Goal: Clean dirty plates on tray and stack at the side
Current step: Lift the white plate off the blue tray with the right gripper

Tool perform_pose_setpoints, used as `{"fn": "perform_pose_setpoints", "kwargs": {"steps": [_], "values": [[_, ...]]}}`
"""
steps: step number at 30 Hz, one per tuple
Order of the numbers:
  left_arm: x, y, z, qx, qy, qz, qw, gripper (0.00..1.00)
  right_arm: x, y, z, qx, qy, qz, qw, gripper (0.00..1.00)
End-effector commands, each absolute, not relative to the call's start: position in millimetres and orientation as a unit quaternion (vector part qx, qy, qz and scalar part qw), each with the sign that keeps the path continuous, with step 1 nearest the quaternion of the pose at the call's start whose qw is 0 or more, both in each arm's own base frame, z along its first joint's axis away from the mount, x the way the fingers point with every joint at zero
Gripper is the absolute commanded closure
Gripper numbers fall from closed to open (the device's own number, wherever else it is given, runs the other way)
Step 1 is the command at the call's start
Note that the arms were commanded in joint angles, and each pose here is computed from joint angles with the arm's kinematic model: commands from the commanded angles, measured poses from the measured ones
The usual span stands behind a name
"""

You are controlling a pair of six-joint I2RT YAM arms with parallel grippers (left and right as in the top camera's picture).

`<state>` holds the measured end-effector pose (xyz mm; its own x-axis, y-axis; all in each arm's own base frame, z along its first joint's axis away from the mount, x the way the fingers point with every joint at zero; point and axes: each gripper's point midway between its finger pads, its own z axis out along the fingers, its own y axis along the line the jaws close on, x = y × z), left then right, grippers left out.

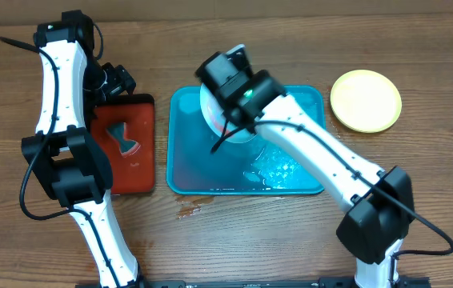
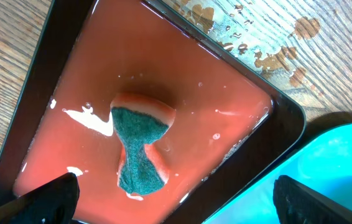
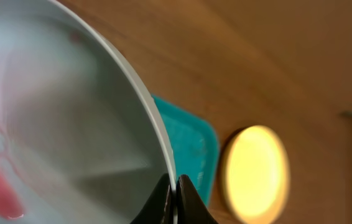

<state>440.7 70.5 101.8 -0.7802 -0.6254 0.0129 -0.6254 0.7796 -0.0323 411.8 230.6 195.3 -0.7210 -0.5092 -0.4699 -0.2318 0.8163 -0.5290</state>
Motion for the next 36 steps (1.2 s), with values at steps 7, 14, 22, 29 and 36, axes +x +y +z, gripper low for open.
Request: {"fn": "perform_pose_setpoints", "kwargs": {"steps": [7, 14, 22, 29, 36], "values": [[448, 69, 111, 0.325, -0.945, 0.026, -0.021, 0.0, 398, 248, 269, -0.281, 0.788, -0.385, 0.388, 0.96], [448, 69, 111, 0.325, -0.945, 0.026, -0.022, 0.0, 387, 259, 304, -0.319, 0.712, -0.486, 0.394, 0.96], [448, 69, 111, 0.325, -0.945, 0.026, -0.022, 0.0, 373, 270, 317, -0.371, 0.658, -0.544, 0.364, 0.96], [448, 69, 111, 0.325, -0.945, 0.026, -0.022, 0.0, 352, 315, 234, -0.476, 0.754, -0.309, 0.331, 0.96], [448, 69, 111, 0.325, -0.945, 0.026, -0.022, 0.0, 376, 263, 279, -0.382, 0.715, -0.468, 0.351, 0.96]]}}
